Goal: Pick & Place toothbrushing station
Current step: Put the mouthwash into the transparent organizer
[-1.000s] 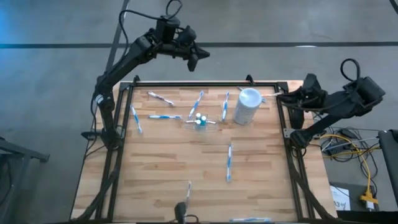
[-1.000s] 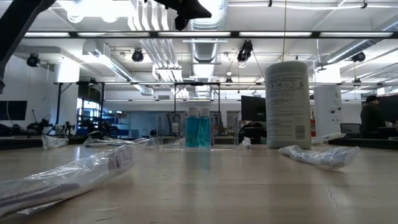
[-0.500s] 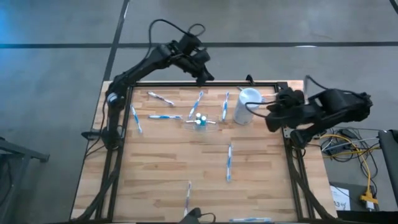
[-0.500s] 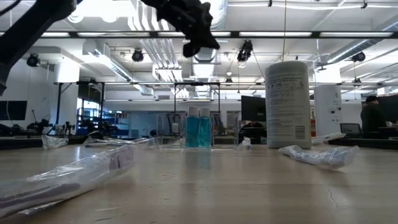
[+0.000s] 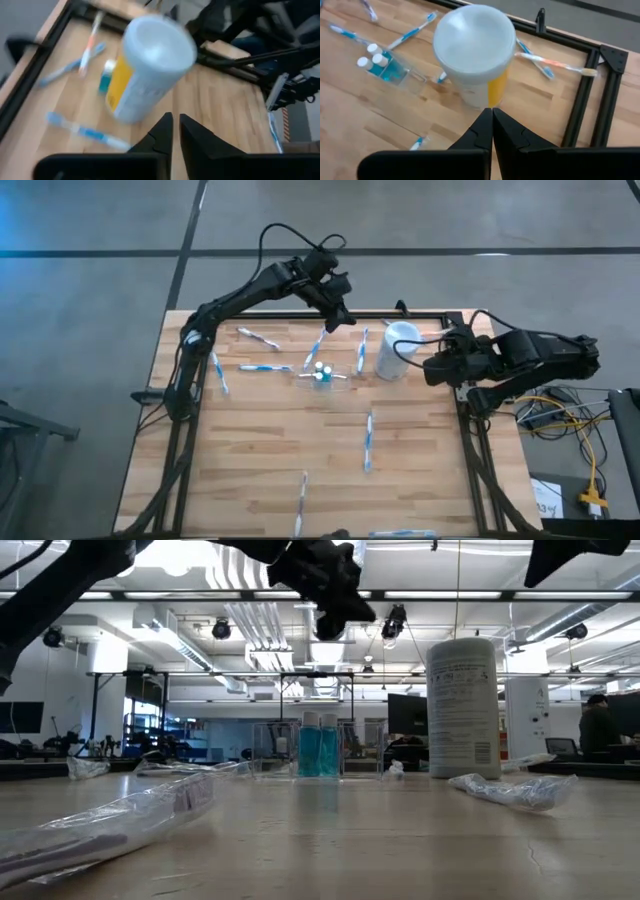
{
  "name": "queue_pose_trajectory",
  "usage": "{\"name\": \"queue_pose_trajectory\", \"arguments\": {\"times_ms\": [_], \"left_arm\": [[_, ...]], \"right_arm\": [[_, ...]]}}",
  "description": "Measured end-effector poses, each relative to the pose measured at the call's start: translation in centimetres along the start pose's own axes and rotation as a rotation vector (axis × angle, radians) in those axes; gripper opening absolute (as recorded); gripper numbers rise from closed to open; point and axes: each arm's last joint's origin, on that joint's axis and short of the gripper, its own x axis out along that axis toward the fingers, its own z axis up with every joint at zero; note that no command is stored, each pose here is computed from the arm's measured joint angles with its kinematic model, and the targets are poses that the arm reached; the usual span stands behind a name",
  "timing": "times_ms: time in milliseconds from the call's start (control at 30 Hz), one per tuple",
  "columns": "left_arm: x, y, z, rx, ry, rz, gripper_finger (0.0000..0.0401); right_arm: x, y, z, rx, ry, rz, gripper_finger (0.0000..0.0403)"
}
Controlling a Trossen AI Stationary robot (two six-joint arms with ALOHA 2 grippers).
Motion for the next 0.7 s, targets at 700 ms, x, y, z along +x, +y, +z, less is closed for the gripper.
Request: {"name": "queue_pose_trajectory", "arguments": {"times_ms": [700], "left_arm": [[3.7, 1.8, -0.9, -0.046, -0.026, 0.034, 0.0034]], "right_arm": [[6.1, -5.2, -5.1, 0.042, 0.030, -0.106, 0.0008]]}}
